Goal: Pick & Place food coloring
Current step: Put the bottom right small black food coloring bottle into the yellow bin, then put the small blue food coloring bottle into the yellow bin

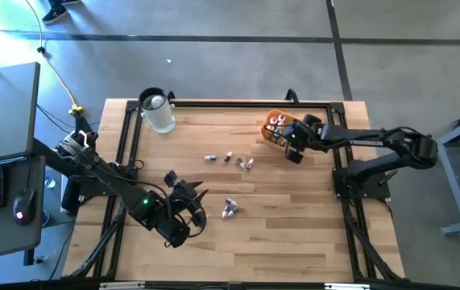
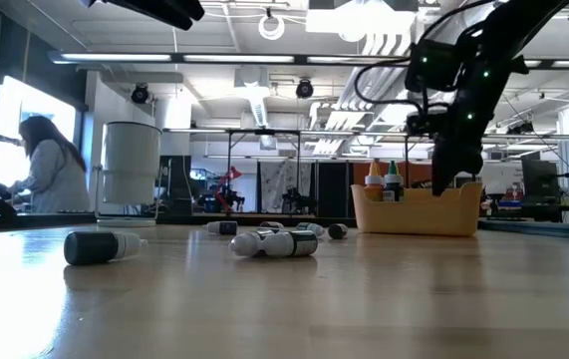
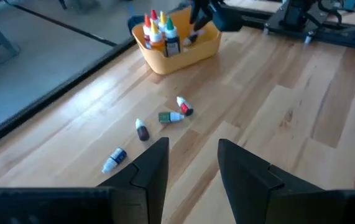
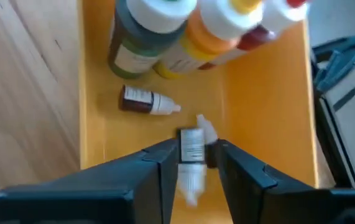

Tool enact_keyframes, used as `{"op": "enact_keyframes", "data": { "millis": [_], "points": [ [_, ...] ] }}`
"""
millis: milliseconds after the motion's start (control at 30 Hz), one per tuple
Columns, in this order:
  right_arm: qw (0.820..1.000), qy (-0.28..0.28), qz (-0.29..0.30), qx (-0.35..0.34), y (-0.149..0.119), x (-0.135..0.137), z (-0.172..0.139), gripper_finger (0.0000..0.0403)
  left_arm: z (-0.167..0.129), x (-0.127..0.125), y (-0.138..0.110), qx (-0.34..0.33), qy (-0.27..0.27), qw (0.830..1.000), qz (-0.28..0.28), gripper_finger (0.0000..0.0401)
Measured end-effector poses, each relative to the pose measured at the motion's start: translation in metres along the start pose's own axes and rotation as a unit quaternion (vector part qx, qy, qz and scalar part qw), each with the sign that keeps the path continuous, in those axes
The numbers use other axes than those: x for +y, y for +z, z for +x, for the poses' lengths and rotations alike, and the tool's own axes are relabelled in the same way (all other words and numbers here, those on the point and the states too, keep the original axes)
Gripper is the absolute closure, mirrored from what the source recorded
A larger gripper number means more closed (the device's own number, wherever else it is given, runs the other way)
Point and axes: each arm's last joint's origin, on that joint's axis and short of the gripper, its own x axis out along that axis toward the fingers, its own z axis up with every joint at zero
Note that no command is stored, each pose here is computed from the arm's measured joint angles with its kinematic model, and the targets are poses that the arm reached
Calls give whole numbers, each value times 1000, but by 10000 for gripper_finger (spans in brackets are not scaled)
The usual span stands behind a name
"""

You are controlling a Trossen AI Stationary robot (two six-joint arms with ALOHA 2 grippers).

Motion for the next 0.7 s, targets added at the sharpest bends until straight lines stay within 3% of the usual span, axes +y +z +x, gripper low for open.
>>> {"op": "enact_keyframes", "data": {
  "millis": [233, 400, 533, 700],
  "points": [
    [999, 10, -17, -30, 7, 5, 2, 256, 0, -1, -3, 37, -22, 999, 2, 266],
    [997, 16, -19, -68, 18, 14, -22, 247, 6, -11, -13, 79, -41, 996, -4, 266],
    [989, 82, 6, -124, 32, 30, -50, 254, 11, -20, -24, 153, -65, 985, -42, 266],
    [968, 156, -5, -196, 43, 57, -74, 258, 26, -27, -39, 258, -63, 959, -100, 266]
  ]
}}
